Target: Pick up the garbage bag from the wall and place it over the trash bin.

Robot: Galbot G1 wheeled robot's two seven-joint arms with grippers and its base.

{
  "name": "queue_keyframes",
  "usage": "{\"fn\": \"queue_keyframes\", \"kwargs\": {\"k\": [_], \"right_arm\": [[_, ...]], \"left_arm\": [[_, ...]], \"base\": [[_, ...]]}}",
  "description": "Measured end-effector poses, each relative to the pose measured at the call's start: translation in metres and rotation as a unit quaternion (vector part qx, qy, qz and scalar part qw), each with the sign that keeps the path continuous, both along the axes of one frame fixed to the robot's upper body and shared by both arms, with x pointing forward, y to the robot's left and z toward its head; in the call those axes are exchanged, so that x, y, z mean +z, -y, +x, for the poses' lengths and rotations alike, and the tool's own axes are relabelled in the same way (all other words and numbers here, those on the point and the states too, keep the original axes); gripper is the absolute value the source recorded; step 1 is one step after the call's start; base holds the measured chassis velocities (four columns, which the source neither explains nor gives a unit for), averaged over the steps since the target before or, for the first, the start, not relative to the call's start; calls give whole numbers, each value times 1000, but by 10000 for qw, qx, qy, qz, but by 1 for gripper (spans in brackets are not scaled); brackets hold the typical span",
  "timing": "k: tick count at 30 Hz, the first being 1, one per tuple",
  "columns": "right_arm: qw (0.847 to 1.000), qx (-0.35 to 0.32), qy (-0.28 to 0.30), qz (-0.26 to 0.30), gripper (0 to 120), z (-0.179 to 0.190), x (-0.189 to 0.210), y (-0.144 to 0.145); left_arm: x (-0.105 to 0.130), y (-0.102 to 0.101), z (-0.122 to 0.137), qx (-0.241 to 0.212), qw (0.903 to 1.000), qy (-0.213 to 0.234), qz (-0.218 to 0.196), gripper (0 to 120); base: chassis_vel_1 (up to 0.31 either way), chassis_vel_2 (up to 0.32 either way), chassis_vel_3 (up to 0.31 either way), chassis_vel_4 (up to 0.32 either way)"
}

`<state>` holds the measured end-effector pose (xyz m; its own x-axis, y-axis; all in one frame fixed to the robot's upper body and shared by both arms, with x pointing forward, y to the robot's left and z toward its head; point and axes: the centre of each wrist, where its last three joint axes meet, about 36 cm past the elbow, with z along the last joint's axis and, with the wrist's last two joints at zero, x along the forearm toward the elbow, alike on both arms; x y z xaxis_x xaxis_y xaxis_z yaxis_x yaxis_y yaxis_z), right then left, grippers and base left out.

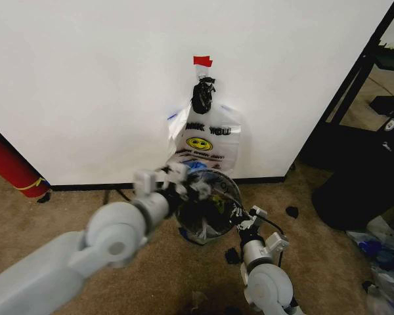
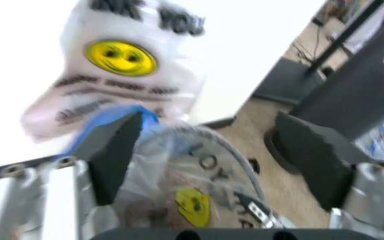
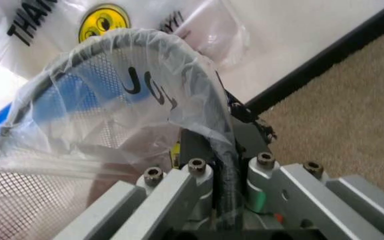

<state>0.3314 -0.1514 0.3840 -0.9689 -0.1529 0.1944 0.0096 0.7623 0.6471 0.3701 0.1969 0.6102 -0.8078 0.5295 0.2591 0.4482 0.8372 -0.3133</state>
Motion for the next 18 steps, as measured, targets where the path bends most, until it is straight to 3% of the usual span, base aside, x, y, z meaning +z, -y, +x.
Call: {"fn": "queue_keyframes", "kwargs": {"k": [5, 10, 18], "right_arm": [[10000, 53, 11, 2, 0, -2, -4, 3], [9999, 75, 53, -95, 0, -4, -2, 6], [9994, 71, 178, -275, 0, -10, 6, 7]], "left_arm": [[2, -21, 10, 375, 9992, -134, -77, 99], [-6, -42, 31, 666, 9957, -607, -202, 100], [-32, -56, 56, 792, 9881, -1220, -502, 98]], "base": [[0, 0, 0, 0], [0, 0, 0, 0], [0, 0, 0, 0]]}}
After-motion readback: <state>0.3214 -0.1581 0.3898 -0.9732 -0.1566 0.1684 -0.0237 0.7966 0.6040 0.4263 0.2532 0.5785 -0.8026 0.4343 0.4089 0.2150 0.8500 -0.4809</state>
